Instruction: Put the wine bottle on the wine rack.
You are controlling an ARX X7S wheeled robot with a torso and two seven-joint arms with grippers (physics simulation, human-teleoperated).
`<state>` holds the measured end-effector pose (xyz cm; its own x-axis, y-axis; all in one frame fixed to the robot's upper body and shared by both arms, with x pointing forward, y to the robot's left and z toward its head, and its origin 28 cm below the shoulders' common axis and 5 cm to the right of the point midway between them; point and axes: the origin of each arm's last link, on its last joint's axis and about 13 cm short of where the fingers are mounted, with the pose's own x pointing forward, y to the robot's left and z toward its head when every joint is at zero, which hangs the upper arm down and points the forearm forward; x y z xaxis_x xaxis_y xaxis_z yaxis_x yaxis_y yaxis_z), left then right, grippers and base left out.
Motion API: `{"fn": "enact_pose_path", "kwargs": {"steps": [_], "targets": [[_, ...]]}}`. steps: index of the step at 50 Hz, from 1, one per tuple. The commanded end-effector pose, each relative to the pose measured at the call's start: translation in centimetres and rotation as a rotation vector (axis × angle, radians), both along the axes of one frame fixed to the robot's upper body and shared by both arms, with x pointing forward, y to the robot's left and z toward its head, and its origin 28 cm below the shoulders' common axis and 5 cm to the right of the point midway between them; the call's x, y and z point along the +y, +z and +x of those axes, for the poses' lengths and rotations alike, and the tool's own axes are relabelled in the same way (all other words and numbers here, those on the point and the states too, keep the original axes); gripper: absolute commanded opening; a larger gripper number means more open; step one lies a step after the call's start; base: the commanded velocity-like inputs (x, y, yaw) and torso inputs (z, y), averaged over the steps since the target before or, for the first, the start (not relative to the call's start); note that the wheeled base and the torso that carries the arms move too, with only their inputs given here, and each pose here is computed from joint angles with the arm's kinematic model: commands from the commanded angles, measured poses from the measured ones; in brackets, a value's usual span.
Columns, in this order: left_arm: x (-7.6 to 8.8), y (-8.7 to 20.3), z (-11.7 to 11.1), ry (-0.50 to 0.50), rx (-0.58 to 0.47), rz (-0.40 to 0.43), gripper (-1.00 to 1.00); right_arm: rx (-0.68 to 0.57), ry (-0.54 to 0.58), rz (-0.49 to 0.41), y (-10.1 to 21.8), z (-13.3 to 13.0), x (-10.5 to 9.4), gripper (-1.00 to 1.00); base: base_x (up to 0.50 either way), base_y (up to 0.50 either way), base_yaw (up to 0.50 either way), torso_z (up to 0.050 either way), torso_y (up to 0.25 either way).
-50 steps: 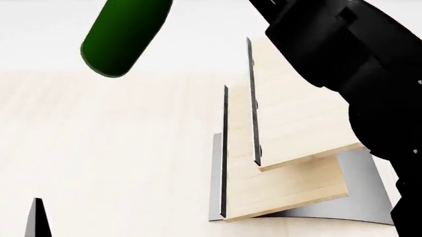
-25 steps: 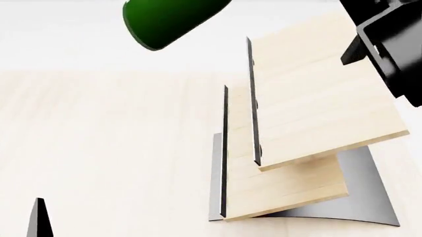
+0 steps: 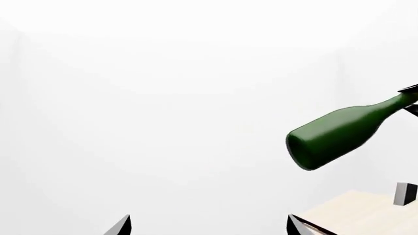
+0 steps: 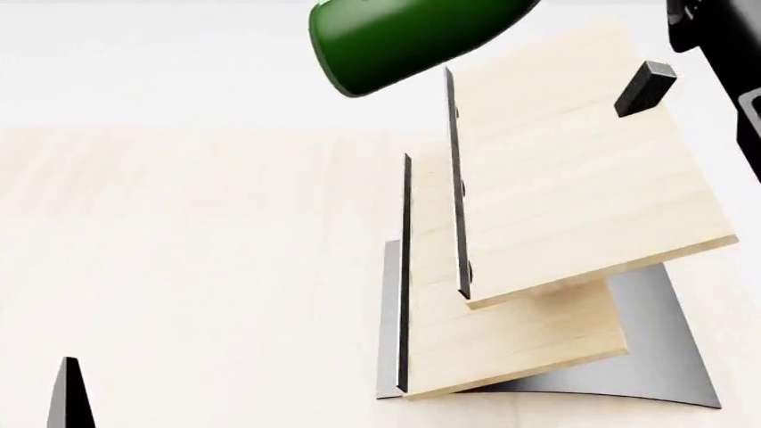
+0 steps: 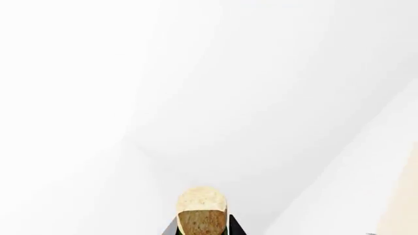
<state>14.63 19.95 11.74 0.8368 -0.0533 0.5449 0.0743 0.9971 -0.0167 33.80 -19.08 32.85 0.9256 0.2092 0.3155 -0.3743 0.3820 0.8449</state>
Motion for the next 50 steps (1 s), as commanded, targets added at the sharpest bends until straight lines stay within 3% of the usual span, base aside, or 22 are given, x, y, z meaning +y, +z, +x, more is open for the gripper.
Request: {"fn": "enact_pose_path", "kwargs": {"steps": [1, 35, 50], "targets": [[0.0, 0.0, 0.0, 0.001, -0.004, 0.002, 1.0, -0.018, -0.055, 0.044, -0.6, -0.3, -1.9, -1.0, 0.0, 0.0, 0.0, 0.0, 0.0], [-0.1, -0.1, 0.0, 0.004, -0.004, 0.004, 1.0, 0.074, -0.116, 0.007, -5.3, -1.1, -4.7, -1.0, 0.0, 0.0, 0.0, 0.0, 0.001], [-0.1, -0.1, 0.1, 0.003, -0.003, 0.004, 1.0, 0.072, -0.126, -0.002, -5.1, -1.5, -5.1, -1.0, 0.0, 0.0, 0.0, 0.0, 0.001]]}}
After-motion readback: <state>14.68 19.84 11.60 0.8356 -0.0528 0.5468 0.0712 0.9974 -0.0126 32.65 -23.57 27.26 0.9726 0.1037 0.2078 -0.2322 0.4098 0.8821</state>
